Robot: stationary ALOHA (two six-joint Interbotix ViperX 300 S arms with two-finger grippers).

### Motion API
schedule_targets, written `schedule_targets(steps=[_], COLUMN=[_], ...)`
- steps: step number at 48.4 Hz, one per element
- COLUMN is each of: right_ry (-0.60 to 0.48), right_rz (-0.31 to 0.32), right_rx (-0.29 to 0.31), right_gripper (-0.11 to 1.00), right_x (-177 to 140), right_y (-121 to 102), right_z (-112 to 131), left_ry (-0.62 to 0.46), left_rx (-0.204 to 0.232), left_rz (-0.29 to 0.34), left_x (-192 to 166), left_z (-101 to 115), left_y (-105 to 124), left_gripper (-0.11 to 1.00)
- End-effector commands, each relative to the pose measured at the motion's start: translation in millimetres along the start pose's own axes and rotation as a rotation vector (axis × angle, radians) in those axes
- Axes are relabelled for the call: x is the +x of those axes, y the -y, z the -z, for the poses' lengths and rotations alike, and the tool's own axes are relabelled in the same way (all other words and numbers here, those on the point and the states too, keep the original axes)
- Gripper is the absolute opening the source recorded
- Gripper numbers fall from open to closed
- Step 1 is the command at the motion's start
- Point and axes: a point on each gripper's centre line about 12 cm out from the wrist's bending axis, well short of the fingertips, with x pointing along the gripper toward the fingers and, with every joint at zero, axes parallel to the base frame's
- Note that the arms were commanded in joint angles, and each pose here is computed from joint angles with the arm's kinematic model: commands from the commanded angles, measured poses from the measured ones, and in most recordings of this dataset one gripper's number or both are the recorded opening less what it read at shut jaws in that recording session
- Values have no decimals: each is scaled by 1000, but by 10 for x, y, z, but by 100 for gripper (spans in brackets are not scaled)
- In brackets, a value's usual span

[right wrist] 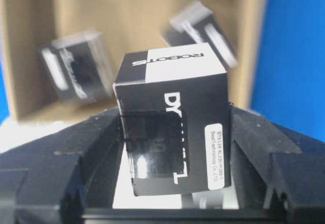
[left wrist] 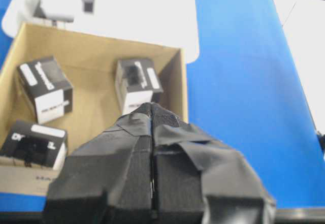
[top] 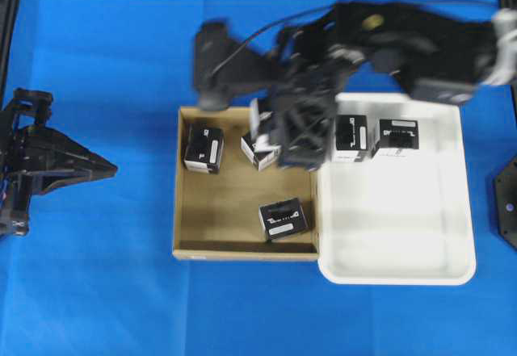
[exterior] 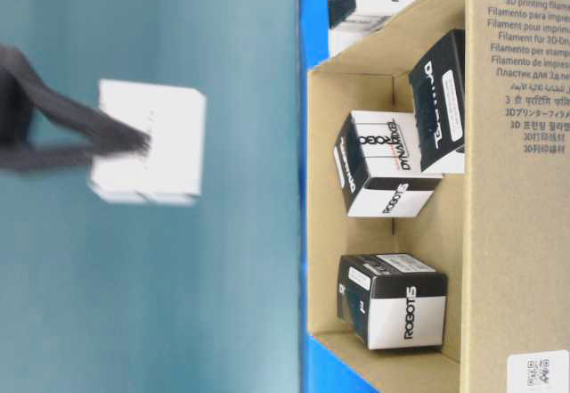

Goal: Pick a box that is randomly placed inside the cardboard box.
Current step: 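Lift the cube and carry it right over the white tray, then lower the cube into the tray and open the right gripper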

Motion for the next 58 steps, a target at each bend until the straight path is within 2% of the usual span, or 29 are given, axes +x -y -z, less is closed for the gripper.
schedule_targets(steps=[1, 8, 14, 21, 30, 58], right_ry=[-7, -52, -26, -17, -62, -63], right_rz=[-5, -19, -13, -8, -11, -34], right_rx=[2, 14, 29, 60, 77, 92], right_gripper=[60, 60, 60, 60, 60, 59], right_x=[-90, 10, 117, 362, 729, 1417], right_y=[-50, -113, -133, -148, -176, -304], right_z=[148, 495, 698, 930, 1190, 1335], left_ry=[23, 21, 21, 20, 21, 22], left_rx=[1, 0, 0, 0, -2, -2], left_rz=[3, 2, 2, 2, 2, 1], left_x=[2, 5, 5, 5, 5, 5], left_z=[-92, -90, -90, -88, -90, -91], left_y=[14, 14, 14, 13, 14, 10], left_gripper=[-7, -7, -7, -7, -7, -7])
